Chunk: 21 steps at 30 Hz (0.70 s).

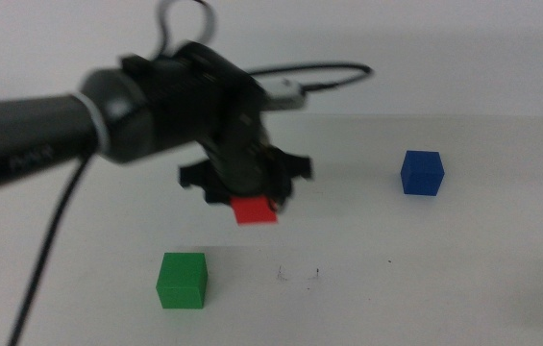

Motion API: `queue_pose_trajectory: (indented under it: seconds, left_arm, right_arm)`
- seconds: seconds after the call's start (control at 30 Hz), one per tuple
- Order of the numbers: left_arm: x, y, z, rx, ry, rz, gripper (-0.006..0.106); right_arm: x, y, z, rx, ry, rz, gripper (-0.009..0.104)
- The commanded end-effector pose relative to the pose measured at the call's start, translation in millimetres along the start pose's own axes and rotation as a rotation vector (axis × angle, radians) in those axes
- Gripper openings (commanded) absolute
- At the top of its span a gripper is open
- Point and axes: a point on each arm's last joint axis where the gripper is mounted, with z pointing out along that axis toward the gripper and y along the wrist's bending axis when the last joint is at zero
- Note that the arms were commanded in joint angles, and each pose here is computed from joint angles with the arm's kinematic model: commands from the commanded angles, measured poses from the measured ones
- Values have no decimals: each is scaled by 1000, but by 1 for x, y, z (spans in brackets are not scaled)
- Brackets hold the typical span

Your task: Stack red cubes first, then green, then blue cubes in a specific spot.

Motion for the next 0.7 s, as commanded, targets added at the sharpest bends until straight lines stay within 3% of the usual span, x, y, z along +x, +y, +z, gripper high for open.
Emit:
queue_pose_trajectory:
  seconds: [0.0, 0.17, 0.4, 0.67]
  left_arm:
    - [19, -17, -2, -47, 0, -21, 16]
    - [35, -43, 15, -6, 28, -29, 18]
    - [41, -46, 57, -14, 84, -33, 22]
    - [43, -50, 71, 11, 83, -4, 22]
  right_arm:
    - [0, 0, 0, 3, -9, -14, 93]
    - [0, 0, 0, 3, -9, -14, 93]
    - [0, 0, 0, 3, -9, -14, 93]
    - [0, 0, 0, 3, -9, -14, 93]
